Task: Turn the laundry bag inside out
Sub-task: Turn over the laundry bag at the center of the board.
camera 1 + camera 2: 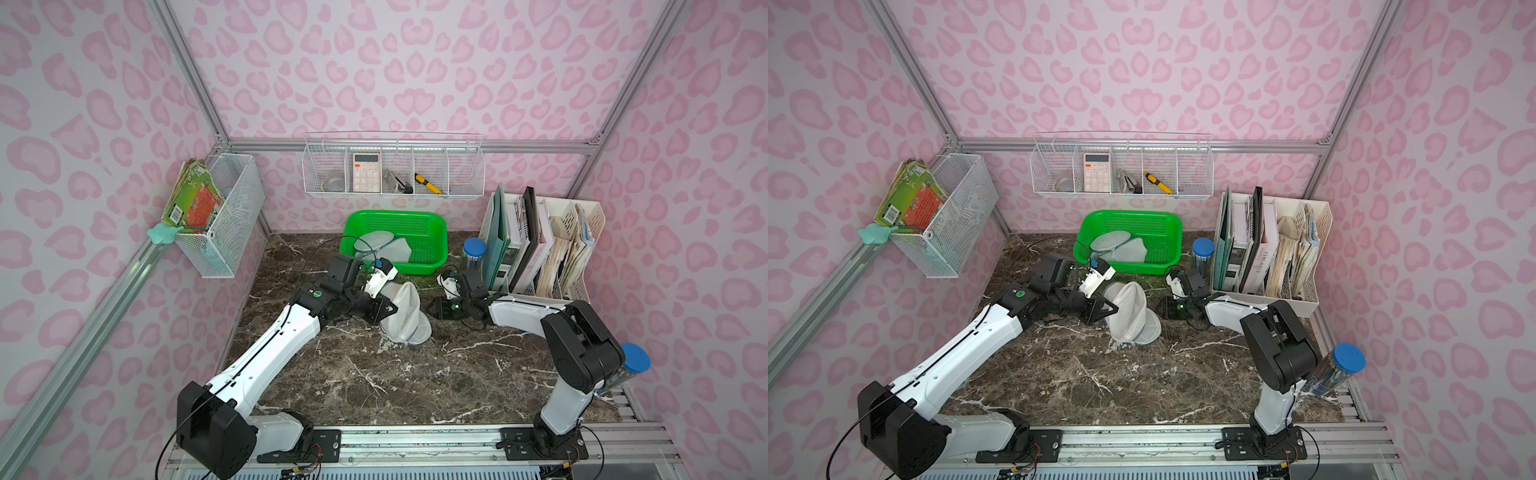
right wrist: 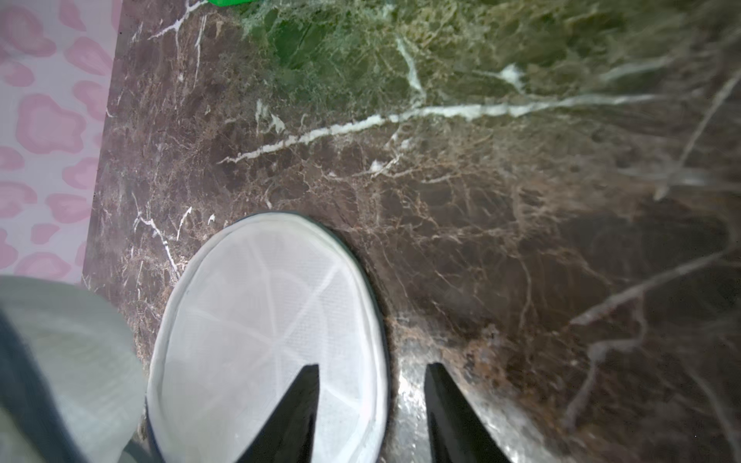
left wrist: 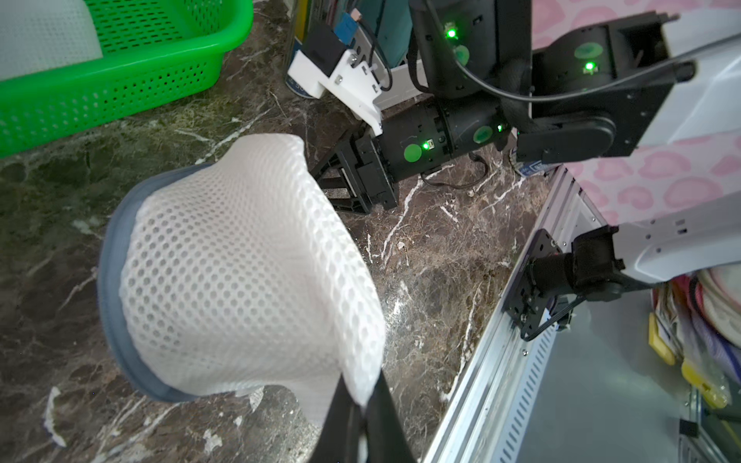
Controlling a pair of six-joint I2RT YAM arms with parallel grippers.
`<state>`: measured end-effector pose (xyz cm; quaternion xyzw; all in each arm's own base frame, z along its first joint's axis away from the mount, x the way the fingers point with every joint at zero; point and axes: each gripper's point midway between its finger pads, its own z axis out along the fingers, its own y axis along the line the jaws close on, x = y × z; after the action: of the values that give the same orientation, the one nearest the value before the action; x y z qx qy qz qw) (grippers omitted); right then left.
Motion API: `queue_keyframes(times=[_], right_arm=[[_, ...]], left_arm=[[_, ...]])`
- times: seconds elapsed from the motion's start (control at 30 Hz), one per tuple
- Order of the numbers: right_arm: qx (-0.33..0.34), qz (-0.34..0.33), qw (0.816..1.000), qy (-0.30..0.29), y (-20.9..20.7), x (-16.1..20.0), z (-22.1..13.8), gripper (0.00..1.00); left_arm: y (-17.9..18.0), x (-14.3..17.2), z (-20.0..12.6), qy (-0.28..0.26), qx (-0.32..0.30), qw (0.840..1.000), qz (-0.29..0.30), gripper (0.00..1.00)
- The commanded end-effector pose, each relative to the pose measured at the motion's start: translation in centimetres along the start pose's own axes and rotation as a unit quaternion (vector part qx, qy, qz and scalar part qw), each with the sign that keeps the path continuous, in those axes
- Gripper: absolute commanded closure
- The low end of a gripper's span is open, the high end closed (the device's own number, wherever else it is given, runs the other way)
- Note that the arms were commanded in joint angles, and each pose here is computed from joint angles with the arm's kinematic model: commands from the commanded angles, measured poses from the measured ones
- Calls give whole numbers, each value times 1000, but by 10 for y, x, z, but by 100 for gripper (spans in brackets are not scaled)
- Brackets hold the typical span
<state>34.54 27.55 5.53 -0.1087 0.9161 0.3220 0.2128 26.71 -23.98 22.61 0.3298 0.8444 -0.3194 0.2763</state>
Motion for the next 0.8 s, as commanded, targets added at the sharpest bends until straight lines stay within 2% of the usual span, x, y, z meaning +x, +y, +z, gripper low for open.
queue_keyframes(times=[0.0,0.27,0.5,0.57,0.63,0.77], right_arm=[[-14,-15,1000,24,1,10,6,48],[-7,-47,997,59,-3,23,26,44],[12,-82,992,89,0,39,41,50],[25,-86,991,98,-4,45,46,55],[39,-93,990,101,-8,49,49,65],[57,-87,990,91,-16,45,49,94]], left_arm=[[-8,11,3,21,21,997,67,100],[-10,18,3,24,13,997,78,100],[-14,26,2,20,21,996,90,100],[-14,26,1,20,19,996,90,100],[-16,27,0,18,24,995,93,100],[-23,30,0,18,33,993,110,100]])
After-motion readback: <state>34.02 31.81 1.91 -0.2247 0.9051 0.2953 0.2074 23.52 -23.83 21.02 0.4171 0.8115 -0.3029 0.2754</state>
